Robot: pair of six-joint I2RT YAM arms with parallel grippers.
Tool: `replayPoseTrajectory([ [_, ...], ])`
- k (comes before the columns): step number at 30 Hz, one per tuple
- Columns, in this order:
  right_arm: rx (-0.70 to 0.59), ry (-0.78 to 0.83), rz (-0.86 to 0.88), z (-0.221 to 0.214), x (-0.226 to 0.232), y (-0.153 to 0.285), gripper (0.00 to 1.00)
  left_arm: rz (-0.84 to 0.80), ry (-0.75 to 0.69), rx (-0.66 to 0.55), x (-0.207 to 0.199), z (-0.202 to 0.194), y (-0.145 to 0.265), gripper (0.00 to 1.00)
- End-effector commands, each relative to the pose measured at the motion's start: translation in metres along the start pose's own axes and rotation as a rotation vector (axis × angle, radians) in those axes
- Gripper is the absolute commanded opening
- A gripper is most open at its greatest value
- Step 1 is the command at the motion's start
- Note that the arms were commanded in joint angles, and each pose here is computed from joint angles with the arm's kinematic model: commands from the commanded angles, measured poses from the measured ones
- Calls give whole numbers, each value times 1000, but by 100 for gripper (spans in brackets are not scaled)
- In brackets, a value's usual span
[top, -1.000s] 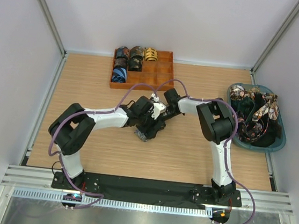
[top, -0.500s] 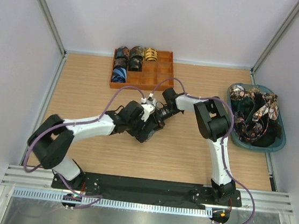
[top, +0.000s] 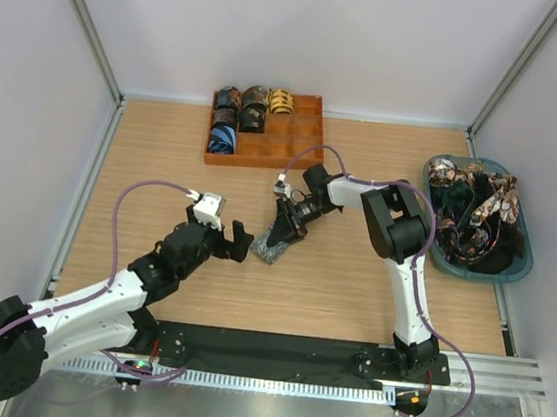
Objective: Roll the ties
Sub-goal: Roll the tie
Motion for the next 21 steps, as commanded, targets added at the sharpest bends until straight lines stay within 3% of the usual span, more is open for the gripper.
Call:
replayPoseTrajectory([
  [1,68,26,-211,-24,-50,-5,38,-26,34,-112,-23,42,-4,100],
  [4,66,22,-209,-24,-50,-5,38,22,52,-90,-19,38,-10,100],
  [5,65,17,-207,-25,-50,-4,38,-76,36,-34,-32,29,-8,100],
  [7,63,18,-206,-24,-50,-4,38,-183,-18,-37,-42,26,-5,100],
  [11,57,22,-196,-21,-50,-4,38,-234,-137,54,-47,12,-11,100],
  [16,71,25,-193,-20,-48,-3,38,-141,-304,240,-49,-22,-32,100],
  [21,67,27,-195,-20,-47,-2,38,-39,-351,336,-37,-33,-44,100],
])
Point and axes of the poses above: each gripper's point midway between its finger pads, its own y axis back along the fingers, its own x axis along the line the jaws close on, z = x × y, the point moved 3 cm from there along y, back along the fingers, and after that the axes turned 14 degrees about y, right-handed, at the moved point
